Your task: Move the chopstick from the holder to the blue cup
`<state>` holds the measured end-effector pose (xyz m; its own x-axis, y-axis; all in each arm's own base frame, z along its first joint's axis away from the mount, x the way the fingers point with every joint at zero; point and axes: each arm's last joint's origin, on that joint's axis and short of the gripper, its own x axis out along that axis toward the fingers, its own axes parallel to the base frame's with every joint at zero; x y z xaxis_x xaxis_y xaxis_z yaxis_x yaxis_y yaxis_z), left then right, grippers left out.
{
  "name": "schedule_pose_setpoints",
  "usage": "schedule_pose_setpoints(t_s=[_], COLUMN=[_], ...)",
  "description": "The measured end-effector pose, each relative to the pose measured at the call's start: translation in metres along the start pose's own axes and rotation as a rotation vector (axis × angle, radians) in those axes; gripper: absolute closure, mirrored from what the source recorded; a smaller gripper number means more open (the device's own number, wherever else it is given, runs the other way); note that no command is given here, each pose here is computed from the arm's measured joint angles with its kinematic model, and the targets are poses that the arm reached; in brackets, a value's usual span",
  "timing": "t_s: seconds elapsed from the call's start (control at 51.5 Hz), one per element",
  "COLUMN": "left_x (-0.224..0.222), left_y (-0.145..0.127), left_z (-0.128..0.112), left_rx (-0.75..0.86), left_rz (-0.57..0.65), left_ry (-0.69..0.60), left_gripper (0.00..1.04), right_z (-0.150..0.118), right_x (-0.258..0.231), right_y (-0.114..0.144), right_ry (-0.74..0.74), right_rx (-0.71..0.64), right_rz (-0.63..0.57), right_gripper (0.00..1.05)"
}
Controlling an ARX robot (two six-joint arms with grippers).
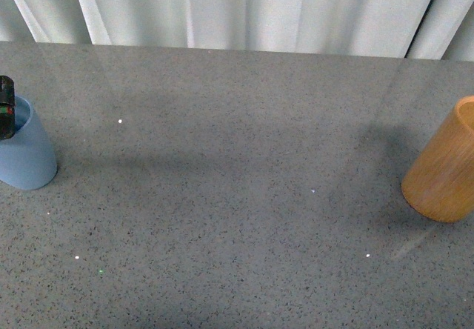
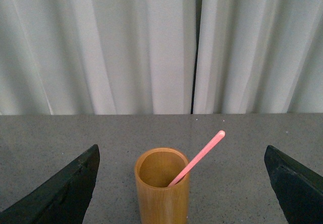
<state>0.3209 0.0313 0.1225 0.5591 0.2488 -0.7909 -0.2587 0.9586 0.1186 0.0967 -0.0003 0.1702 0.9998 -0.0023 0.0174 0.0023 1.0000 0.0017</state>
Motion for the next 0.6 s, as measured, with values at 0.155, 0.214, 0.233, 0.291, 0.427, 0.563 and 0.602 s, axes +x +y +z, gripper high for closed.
schedule_pose_setpoints(t_s=[0.155,0.214,0.233,0.291,0.427,0.563,0.602], left_x=[-0.001,-0.002,-0.002,-0.004,-0.008,-0.02,-0.028], left_y=[-0.009,-0.013,-0.015,-0.018,-0.023,-0.029,-0.031], left_z=[-0.001,-0.002,-0.002,-0.002,0.0,0.006,0.009], left_rx=[0.025,0.035,0.039,0.045,0.06,0.071,0.079], left_rz=[-0.043,-0.062,-0.065,-0.075,-0.095,-0.103,-0.112], left_ry=[0.032,0.049,0.052,0.059,0.067,0.038,0.025], left_gripper=[0.39,0.49,0.53,0.64,0.87,1.01,1.01], right_z=[0.0,0.0,0.0,0.0,0.0,0.0,0.0], right_x=[0.0,0.0,0.0,0.0,0.0,0.0,0.0], right_y=[0.0,0.0,0.0,0.0,0.0,0.0,0.0], right_ry=[0.0,0.0,0.0,0.0,0.0,0.0,0.0], right_rx=[0.0,0.0,0.0,0.0,0.0,0.0,0.0], right_rz=[0.0,0.0,0.0,0.0,0.0,0.0,0.0], right_gripper=[0.1,0.1,0.1,0.1,0.1,0.1,0.1])
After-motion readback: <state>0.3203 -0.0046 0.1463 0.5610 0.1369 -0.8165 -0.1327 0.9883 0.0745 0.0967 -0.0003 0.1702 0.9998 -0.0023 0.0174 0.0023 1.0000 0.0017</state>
